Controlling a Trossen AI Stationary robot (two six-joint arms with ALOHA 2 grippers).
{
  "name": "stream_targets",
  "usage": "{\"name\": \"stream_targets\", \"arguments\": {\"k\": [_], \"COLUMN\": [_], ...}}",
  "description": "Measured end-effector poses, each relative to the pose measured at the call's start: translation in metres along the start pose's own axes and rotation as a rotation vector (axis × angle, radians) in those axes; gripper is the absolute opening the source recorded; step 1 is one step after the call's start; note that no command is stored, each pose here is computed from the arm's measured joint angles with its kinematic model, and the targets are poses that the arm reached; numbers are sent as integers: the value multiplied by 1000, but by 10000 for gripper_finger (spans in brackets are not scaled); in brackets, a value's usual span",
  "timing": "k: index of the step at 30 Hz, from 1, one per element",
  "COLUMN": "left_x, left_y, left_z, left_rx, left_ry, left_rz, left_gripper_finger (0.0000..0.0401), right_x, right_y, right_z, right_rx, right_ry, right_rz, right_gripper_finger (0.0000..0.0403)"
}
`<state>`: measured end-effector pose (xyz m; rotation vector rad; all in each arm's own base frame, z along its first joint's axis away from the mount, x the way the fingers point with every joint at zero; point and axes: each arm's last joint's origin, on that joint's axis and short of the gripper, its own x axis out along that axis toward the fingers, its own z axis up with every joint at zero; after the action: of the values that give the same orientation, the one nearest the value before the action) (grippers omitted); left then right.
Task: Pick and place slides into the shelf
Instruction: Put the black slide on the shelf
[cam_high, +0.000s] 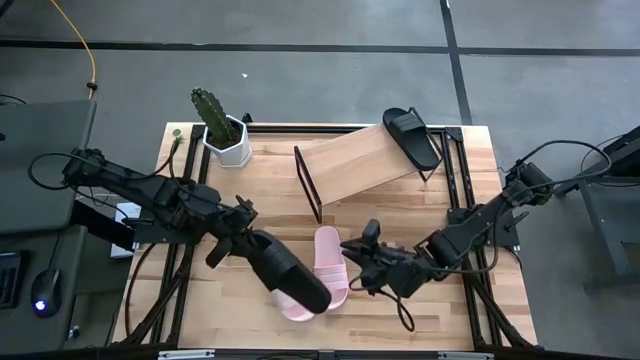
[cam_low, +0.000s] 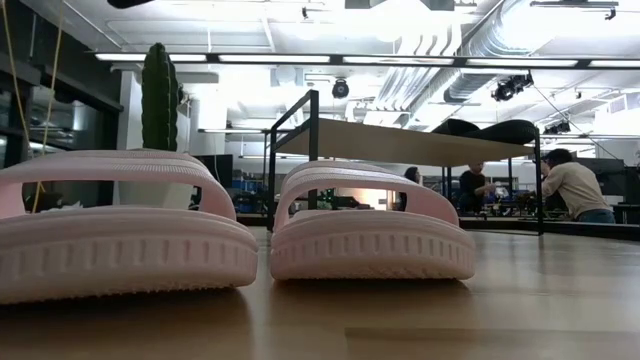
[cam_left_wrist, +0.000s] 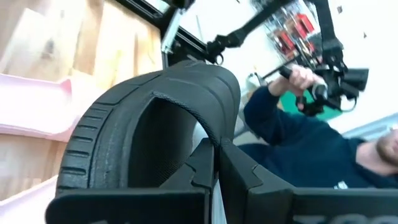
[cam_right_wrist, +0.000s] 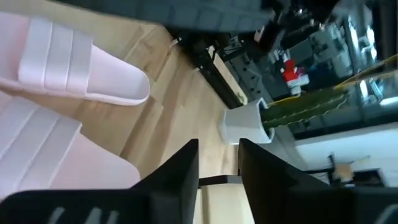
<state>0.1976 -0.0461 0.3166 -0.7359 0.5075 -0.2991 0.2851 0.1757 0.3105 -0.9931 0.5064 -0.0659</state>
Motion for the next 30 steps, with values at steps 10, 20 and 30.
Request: {"name": "stream_targets", "arguments": {"k": [10,20,30], "left_x": [-10,-13,-21], "left_y": [21,26,16], "left_z": [21,26,31], "left_rx": [-127,-201,-190], "left_ry": [-95,-98,-133], "left_rz": [46,32,-72], "left_gripper_finger": [3,25,5], "right_x": [-5,-3,-9], "right_y": [30,45,49], "right_z": [11,27,30], "right_rx": [-400,-555,-563], "right_ry": [16,76,52], "right_rz": [-14,-179,-175], "right_gripper_finger": [146,168,233]}}
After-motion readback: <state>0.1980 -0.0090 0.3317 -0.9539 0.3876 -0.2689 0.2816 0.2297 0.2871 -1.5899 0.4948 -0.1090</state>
